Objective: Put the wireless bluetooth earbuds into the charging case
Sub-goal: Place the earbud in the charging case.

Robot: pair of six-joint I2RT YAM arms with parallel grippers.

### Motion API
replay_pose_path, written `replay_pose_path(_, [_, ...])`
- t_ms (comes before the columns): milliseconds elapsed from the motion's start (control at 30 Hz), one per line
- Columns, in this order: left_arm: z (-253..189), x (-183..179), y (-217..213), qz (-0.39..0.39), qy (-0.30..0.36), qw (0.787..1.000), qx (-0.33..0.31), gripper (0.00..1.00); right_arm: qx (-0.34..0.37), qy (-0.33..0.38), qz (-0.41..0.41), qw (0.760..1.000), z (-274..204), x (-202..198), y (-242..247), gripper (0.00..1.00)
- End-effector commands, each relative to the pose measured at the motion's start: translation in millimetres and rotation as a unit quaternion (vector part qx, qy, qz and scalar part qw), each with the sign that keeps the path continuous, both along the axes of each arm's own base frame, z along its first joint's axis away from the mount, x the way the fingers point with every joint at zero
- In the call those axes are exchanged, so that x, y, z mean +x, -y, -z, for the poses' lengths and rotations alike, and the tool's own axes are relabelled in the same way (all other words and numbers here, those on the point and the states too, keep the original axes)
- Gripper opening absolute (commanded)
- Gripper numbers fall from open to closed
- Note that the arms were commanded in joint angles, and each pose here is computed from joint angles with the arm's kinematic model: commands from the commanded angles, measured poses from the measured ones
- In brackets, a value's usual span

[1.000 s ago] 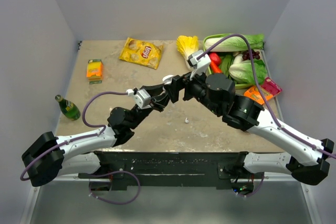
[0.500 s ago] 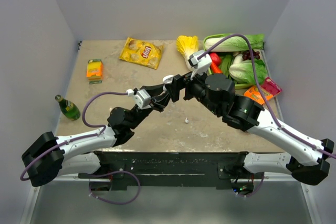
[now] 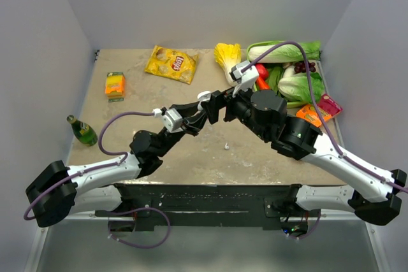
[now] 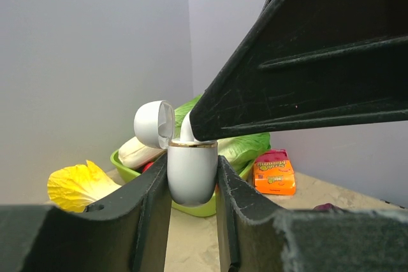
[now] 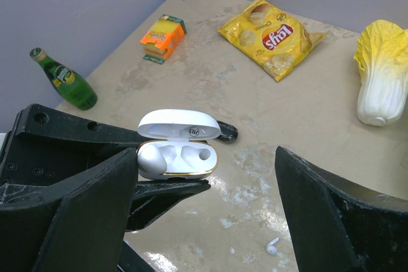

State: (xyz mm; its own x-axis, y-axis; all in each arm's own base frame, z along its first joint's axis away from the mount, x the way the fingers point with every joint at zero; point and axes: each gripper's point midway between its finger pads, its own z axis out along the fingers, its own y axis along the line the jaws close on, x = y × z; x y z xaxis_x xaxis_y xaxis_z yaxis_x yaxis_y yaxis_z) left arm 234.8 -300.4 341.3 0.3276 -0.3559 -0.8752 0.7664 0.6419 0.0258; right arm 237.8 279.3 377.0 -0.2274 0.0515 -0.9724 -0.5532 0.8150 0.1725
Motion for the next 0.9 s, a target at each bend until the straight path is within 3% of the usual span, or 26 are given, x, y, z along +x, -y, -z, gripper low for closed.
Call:
replay_pose_path(0, [-39.5,-9.8,-11.4,-0.001,0.046,0.998,-0.045,0.00,0.004,0.014,0.025,1.000,-10.1,2.3,15.2,0.88])
replay_pose_path(867, [-40.5,-12.7,-8.8,0.008,0.052,0.998,-0.041,0.00,0.009,0.013,0.022,1.000,-11.9,-0.1,16.9,0.90])
